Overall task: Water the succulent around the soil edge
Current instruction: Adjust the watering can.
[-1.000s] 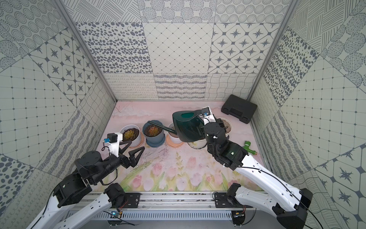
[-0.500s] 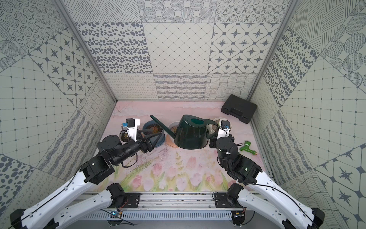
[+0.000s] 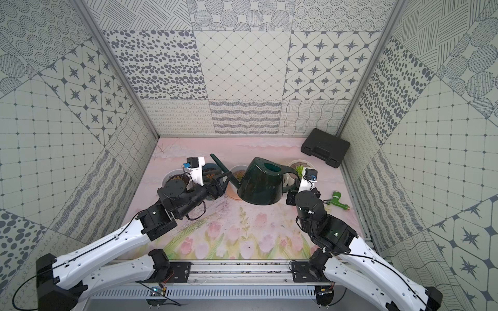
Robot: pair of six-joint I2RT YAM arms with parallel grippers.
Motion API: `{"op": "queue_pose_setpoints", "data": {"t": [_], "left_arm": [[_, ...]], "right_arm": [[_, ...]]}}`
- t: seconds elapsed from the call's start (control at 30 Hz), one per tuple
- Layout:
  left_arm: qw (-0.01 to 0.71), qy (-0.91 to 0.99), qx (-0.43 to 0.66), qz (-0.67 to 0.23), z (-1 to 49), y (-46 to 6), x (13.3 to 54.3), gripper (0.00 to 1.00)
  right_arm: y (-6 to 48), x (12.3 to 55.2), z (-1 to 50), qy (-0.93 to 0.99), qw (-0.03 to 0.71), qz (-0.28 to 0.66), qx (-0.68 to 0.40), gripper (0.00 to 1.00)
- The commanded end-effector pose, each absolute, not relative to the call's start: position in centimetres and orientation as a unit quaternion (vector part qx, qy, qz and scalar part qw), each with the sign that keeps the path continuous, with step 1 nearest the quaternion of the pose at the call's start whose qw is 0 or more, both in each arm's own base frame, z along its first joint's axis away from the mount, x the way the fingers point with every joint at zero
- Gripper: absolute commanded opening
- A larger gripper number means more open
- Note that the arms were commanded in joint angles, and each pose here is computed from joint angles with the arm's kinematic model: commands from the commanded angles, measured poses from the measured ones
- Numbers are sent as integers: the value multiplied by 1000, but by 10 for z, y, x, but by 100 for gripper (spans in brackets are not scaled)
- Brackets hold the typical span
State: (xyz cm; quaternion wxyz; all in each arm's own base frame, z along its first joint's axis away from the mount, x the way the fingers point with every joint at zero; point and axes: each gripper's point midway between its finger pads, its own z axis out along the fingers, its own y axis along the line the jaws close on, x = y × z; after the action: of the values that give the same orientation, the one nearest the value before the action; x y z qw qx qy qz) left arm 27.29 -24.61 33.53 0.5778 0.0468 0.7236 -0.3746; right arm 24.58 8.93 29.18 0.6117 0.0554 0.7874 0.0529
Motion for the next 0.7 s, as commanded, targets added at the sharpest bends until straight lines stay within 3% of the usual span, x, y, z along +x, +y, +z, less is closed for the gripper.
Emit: {"op": "queue_pose_setpoints", "data": {"t": [0.0, 0.37, 0.5, 0.67], "left_arm": [[610, 673, -1, -418, 368, -254, 287, 66], [600, 691, 9, -404, 344, -269, 300, 43], [599, 698, 31, -392, 336, -272, 302, 30], [587, 714, 35, -380, 321, -264, 304, 0]], "right_arm": [[96, 248, 307, 763, 630, 110, 95, 0], [128, 241, 310, 753, 639, 155, 21, 0], [150, 231, 310, 748, 639, 176, -42, 0], [157, 219, 306, 741, 641, 184, -75, 0]]}}
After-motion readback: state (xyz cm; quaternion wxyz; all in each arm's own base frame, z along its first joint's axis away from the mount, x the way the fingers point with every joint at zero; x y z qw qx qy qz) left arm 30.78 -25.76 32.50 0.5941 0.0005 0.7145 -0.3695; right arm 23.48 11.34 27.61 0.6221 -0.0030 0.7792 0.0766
